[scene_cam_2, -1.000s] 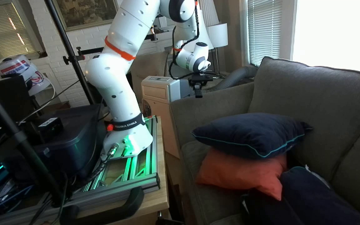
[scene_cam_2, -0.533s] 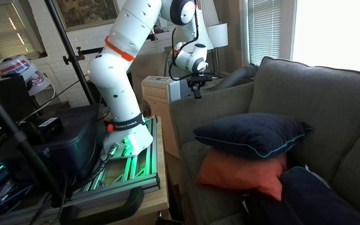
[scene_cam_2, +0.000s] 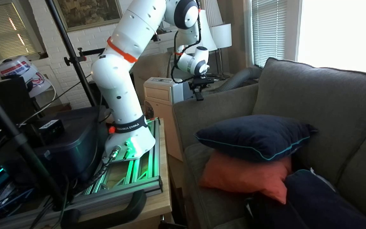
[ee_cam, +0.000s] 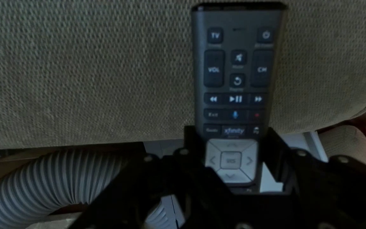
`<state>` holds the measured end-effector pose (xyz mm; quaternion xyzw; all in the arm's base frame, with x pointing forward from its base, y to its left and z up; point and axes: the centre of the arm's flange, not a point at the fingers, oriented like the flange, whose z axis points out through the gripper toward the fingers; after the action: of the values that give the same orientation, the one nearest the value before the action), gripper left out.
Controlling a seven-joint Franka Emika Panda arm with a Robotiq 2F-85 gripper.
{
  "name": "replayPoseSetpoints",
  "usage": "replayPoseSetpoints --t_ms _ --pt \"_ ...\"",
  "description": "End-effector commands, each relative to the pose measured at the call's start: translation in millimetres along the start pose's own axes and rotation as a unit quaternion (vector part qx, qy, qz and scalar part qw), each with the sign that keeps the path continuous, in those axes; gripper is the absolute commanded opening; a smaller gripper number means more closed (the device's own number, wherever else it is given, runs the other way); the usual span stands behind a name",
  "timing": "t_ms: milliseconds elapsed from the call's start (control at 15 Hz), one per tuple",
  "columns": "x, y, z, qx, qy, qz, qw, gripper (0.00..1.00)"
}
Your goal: Remove the remote control from the pillow and place it on the left armrest of the sofa.
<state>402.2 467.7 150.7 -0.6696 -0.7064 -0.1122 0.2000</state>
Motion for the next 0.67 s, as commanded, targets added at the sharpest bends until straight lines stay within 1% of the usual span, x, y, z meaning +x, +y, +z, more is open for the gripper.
replayPoseSetpoints --t_ms 0,600 --pt "4.3 4.6 10.4 0.007 -0.005 -0.007 0.9999 0.28" --pt "4.7 2.2 23.6 0.006 -0.006 -0.001 1.0000 0.28"
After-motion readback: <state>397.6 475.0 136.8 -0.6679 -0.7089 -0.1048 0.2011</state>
